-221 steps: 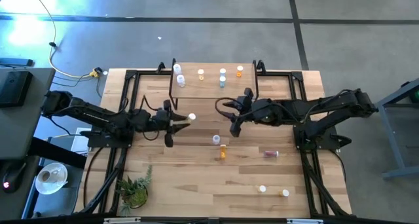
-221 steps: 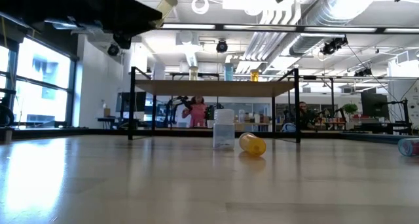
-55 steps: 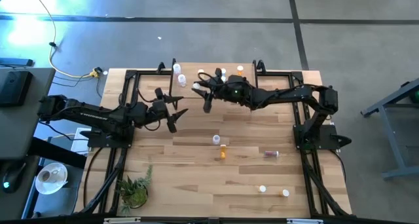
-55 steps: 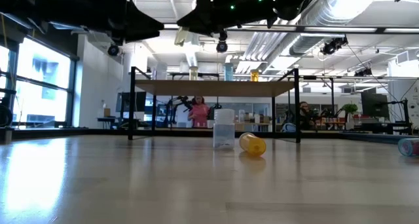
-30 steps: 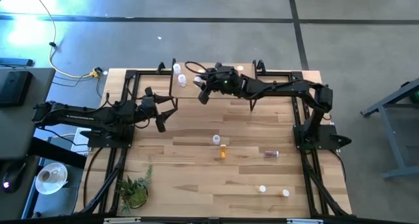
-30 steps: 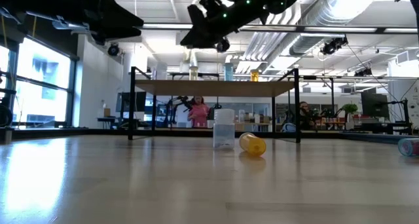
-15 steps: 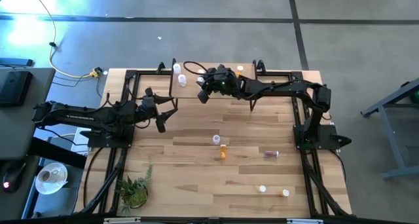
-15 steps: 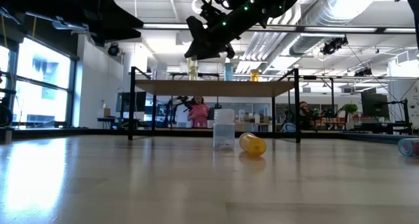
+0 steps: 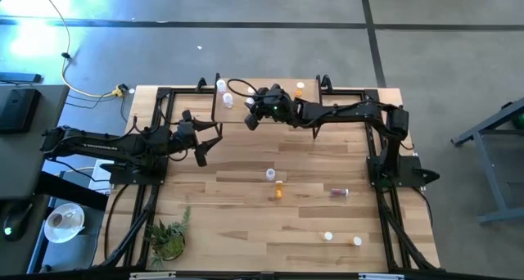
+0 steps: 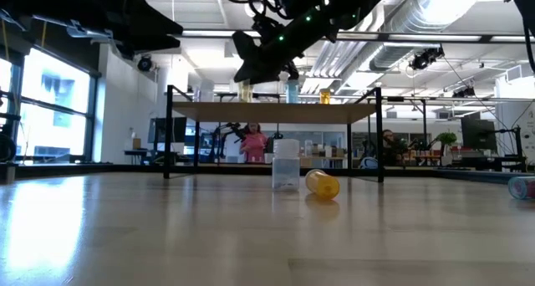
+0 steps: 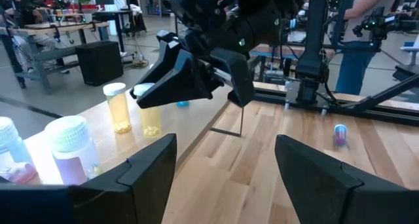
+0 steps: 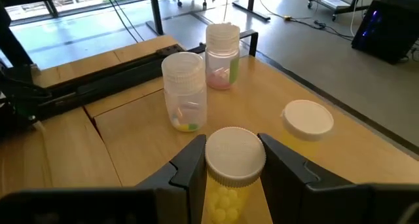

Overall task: Pick and place medicine bottles onto shelf by color
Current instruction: Put the top yellow pill bottle on the shelf aligned with the other yellow pill bottle

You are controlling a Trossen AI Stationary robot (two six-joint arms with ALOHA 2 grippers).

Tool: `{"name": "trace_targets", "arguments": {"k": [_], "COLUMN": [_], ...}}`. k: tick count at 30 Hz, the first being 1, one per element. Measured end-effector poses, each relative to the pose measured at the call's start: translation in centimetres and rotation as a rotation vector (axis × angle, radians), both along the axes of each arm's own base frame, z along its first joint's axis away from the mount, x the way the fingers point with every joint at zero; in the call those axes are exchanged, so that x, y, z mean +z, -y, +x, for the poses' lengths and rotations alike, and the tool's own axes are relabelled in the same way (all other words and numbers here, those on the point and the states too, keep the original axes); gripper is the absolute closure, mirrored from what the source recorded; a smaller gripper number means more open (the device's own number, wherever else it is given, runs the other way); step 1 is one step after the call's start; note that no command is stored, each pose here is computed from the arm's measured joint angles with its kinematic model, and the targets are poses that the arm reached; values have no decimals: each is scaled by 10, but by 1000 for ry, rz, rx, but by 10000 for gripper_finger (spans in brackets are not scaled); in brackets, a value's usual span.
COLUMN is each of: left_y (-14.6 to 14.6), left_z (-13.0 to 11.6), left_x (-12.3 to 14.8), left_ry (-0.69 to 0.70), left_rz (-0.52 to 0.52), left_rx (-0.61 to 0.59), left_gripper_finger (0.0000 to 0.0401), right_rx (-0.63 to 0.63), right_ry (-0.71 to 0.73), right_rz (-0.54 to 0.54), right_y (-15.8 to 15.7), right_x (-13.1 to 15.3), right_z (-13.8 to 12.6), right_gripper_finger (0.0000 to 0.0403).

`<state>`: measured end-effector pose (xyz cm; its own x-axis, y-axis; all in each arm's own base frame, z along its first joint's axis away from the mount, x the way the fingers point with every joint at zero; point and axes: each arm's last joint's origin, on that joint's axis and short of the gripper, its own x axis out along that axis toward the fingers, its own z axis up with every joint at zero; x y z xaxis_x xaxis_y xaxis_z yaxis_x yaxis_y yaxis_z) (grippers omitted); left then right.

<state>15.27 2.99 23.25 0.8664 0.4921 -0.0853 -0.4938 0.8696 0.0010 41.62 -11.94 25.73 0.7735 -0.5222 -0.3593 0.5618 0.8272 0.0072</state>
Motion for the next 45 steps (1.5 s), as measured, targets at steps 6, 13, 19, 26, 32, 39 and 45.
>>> {"name": "trace_targets", "arguments": {"k": [6, 13, 19, 26, 32, 39, 45], "left_y": [0, 0, 0, 0, 0, 0, 0], "left_z": [0, 0, 0, 0, 0, 0, 0], "left_x": [0, 0, 0, 0, 0, 0, 0], "left_ry": [-1, -1, -1, -1, -1, -1, -1], "left_rz": [2, 2, 2, 3, 3, 3, 3], "left_rx": [-4, -5, -5, -5, -5, -5, -5], "left_gripper_finger": [154, 154, 154, 154, 154, 154, 154], "right_rx": [10, 20, 22, 25, -9, -162, -246], "right_ry": [-23, -30, -29, 13, 21, 45, 110], "right_rz": [-24, -46, -48, -70, -94, -141, -126], "right_y": [0, 0, 0, 1, -13, -43, -44], "right_x": [-3, -2, -2, 3, 4, 7, 4], "right_z": [1, 1, 1, 3, 6, 10, 14], "right_gripper_finger": [295, 295, 295, 295, 295, 295, 295]}}
